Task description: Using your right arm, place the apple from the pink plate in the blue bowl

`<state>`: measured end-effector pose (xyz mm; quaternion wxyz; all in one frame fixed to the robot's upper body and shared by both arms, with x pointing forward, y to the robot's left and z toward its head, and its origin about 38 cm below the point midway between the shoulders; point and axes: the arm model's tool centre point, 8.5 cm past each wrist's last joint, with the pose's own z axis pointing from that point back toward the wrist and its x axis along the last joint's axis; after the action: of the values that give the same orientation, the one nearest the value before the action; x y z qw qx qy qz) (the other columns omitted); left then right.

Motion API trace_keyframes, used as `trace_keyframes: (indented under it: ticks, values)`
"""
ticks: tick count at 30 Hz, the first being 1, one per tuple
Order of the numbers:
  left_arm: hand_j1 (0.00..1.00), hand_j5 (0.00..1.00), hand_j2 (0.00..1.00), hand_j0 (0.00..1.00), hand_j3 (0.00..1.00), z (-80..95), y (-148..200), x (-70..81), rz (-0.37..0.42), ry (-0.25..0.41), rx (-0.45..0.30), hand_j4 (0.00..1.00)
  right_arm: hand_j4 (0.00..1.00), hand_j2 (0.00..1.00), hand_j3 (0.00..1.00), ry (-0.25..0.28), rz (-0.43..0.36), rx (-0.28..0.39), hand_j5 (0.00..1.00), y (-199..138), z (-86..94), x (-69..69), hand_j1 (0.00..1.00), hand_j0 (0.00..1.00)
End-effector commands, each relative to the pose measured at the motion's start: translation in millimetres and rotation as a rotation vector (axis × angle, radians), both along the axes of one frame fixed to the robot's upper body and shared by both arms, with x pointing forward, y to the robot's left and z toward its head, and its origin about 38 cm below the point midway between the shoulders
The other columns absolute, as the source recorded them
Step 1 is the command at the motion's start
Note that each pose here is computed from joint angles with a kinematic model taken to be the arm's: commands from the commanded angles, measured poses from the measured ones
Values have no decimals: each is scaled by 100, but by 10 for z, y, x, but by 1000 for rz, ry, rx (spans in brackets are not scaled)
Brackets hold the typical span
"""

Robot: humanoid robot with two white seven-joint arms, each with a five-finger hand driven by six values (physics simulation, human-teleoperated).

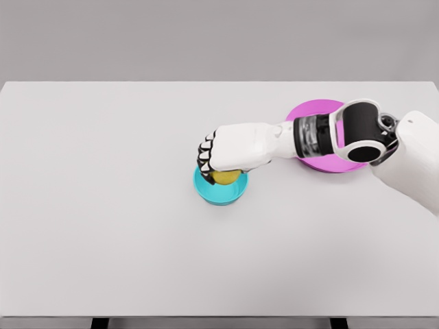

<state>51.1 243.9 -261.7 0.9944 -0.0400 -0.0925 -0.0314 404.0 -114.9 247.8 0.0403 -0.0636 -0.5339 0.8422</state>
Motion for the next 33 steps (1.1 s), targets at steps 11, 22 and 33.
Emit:
trace_keyframes:
  ticks: [11, 22, 33]
  values:
    - [100, 100, 100, 100, 100, 0, -1, 1, 0, 0, 0, 100, 46, 46, 46, 26, 7, -10, 46, 89, -101, 14, 46, 46]
    - [100, 100, 100, 100, 100, 0, 0, 1, 0, 0, 0, 100, 46, 46, 46, 54, -40, -17, 46, 71, -187, 175, 46, 46]
    - [100, 100, 100, 100, 100, 0, 1, -4, 0, 1, 0, 100, 100, 100, 100, 58, -46, -18, 100, 58, -198, 188, 100, 100]
